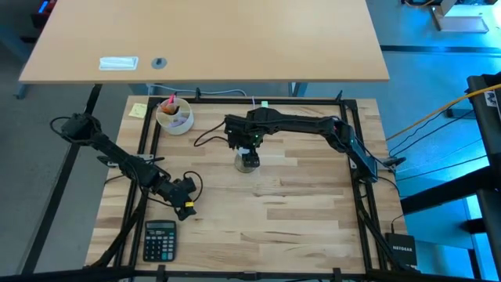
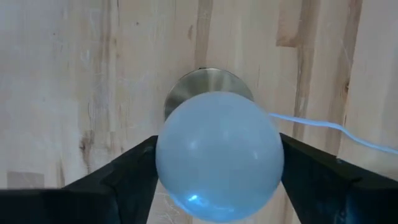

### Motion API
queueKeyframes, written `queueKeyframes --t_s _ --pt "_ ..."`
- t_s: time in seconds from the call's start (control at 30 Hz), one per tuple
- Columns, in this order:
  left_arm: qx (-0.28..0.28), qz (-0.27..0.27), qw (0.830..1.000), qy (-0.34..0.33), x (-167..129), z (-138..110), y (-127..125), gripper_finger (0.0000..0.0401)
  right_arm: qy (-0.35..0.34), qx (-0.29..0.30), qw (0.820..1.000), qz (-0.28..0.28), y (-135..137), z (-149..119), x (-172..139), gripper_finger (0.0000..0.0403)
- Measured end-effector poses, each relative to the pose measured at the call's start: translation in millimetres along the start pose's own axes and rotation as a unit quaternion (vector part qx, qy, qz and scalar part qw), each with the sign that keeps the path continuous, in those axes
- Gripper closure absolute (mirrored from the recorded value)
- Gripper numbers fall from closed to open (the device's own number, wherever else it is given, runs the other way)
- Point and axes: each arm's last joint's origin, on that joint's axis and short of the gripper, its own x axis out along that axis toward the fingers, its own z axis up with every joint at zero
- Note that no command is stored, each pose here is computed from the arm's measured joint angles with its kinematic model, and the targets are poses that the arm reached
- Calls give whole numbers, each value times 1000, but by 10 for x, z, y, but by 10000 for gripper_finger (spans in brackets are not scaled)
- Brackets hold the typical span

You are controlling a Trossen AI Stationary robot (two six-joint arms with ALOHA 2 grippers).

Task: Screw lightbulb
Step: Insert the lightbulb into the lamp

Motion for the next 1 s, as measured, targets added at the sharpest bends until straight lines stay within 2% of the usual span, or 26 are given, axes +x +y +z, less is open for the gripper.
queueKeyframes --t_s 0.27,0.53,0.7,1.0 --pt "6 0 1000 0 1 -1 0 91 2 60 998 -12 -6 -2 -2 107" --pt "6 0 1000 0 1 -1 0 91 7 150 988 -22 -12 1 45 109" --pt "9 0 1000 0 1 -1 0 91 -1 232 972 -30 -21 14 56 109" --pt "19 0 1000 1 1 -1 1 91 -4 366 930 -38 -25 10 65 109"
